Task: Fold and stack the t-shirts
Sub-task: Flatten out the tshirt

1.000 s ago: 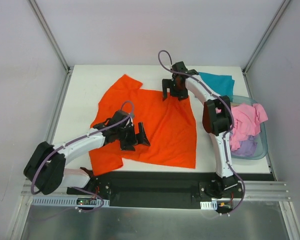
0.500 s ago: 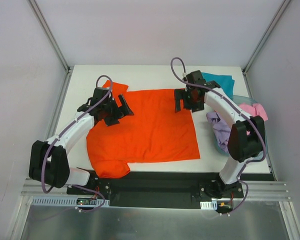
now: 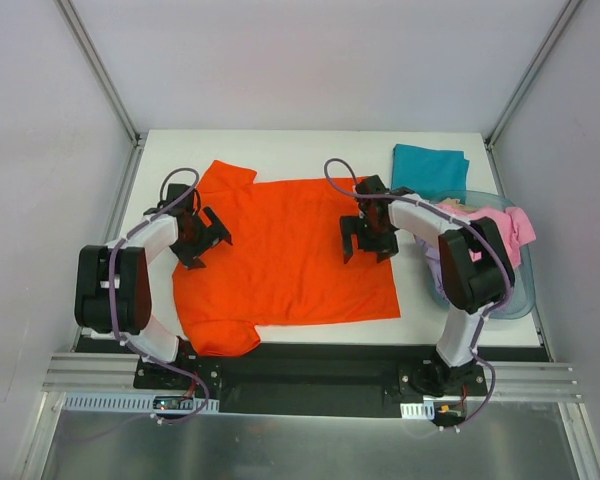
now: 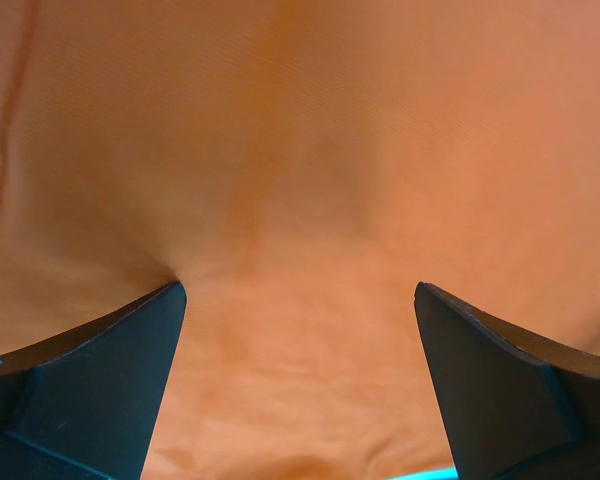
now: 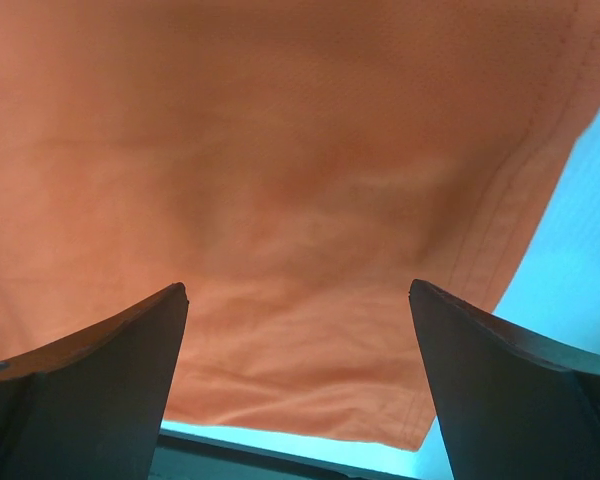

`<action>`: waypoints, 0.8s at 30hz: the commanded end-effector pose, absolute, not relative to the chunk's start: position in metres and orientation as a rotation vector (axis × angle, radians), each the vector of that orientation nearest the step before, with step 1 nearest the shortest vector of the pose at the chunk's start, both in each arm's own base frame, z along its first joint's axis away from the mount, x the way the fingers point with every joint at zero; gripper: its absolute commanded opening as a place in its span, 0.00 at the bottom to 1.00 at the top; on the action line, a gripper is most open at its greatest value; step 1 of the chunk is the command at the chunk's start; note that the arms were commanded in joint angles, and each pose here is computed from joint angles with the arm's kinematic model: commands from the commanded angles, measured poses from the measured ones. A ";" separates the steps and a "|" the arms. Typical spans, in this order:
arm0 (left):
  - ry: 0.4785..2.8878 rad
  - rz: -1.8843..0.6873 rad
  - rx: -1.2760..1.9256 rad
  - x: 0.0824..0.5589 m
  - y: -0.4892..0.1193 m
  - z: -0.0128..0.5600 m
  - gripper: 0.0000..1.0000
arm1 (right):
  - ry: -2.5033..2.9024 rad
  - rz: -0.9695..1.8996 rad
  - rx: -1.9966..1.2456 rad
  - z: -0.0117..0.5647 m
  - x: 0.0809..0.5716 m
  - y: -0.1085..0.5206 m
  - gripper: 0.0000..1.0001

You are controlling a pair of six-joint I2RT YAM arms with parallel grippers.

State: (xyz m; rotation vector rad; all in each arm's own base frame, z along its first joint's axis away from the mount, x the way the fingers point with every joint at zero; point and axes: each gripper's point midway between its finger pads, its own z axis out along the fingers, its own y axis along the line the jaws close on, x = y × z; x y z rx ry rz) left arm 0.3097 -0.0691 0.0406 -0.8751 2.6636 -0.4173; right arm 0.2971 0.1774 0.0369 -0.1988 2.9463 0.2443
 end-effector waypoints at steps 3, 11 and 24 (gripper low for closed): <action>2.717 -0.376 -0.882 0.332 -0.062 0.026 0.99 | 2.958 0.210 -0.107 0.026 0.323 0.174 0.97; 2.741 -0.395 -0.968 0.378 -0.063 0.011 0.99 | 2.963 0.235 -0.052 0.023 0.364 0.174 0.97; 2.678 -0.277 -0.964 0.435 -0.032 0.041 0.99 | 2.813 0.325 -0.025 0.051 0.445 0.189 0.97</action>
